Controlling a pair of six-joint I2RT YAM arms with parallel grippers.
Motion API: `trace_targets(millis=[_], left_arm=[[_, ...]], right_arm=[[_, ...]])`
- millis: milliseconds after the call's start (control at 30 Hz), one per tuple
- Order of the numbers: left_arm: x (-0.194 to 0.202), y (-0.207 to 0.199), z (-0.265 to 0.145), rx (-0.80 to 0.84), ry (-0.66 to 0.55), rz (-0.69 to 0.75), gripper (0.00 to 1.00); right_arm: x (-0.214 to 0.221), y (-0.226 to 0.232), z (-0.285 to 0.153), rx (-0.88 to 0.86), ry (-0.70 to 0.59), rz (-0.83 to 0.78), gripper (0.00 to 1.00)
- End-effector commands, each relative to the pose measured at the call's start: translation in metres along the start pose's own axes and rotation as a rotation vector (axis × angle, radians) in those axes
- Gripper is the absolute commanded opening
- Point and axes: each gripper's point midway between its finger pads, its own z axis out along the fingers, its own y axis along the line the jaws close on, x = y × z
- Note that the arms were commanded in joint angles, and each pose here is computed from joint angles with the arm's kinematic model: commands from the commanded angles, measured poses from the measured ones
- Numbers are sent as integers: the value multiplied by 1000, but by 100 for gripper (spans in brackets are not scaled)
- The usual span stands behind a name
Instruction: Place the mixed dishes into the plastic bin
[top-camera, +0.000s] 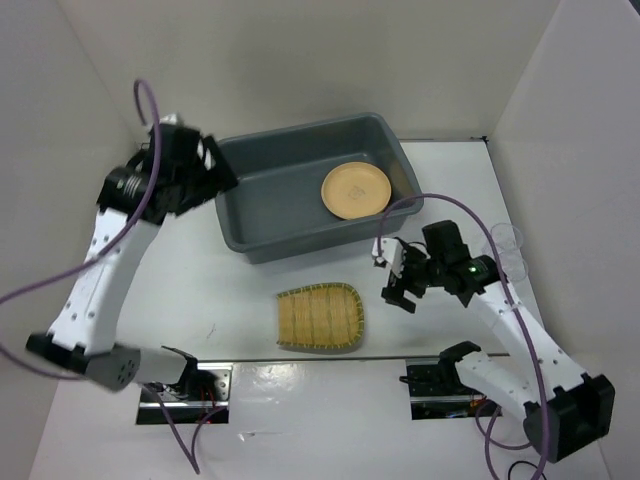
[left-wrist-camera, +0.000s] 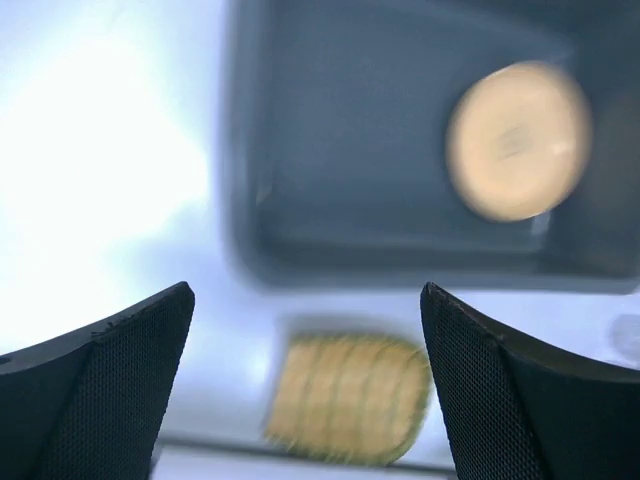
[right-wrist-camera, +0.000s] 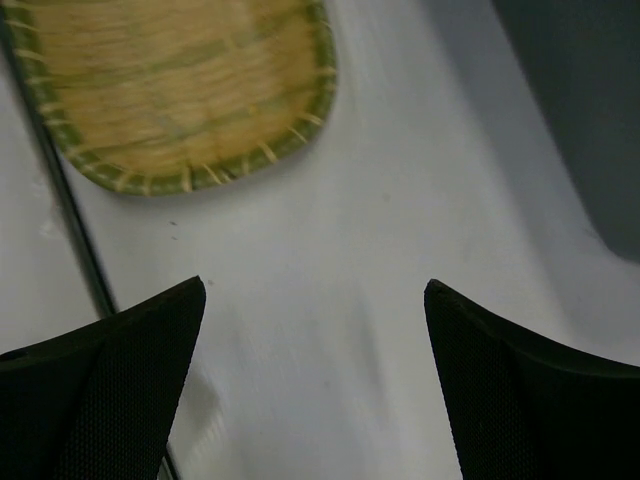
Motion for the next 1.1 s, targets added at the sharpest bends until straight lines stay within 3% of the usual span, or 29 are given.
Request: trace_targets(millis=[0, 167, 233, 600, 833, 900, 1067], left_arm=[[50, 45, 8, -45, 73, -59, 100], [99, 104, -31, -87, 117, -141, 100], [108, 115, -46, -95, 129, -155, 100], [131, 126, -89, -40, 136, -301, 100], [134, 123, -87, -33, 161, -317, 100], [134, 123, -87, -33, 161, -317, 100], [139, 125, -84, -47, 175, -314, 100]], right_arm=[[-45, 13, 16, -123, -136, -17, 94], [-55, 8, 41, -149, -170, 47, 92], [-44, 10, 58, -165, -101, 89, 95], [18, 15, 144, -385, 234, 271, 96], [9, 27, 153, -496, 193, 302, 93], [13, 30, 155, -518, 204, 307, 89], [18, 41, 157, -597, 235, 288, 56]])
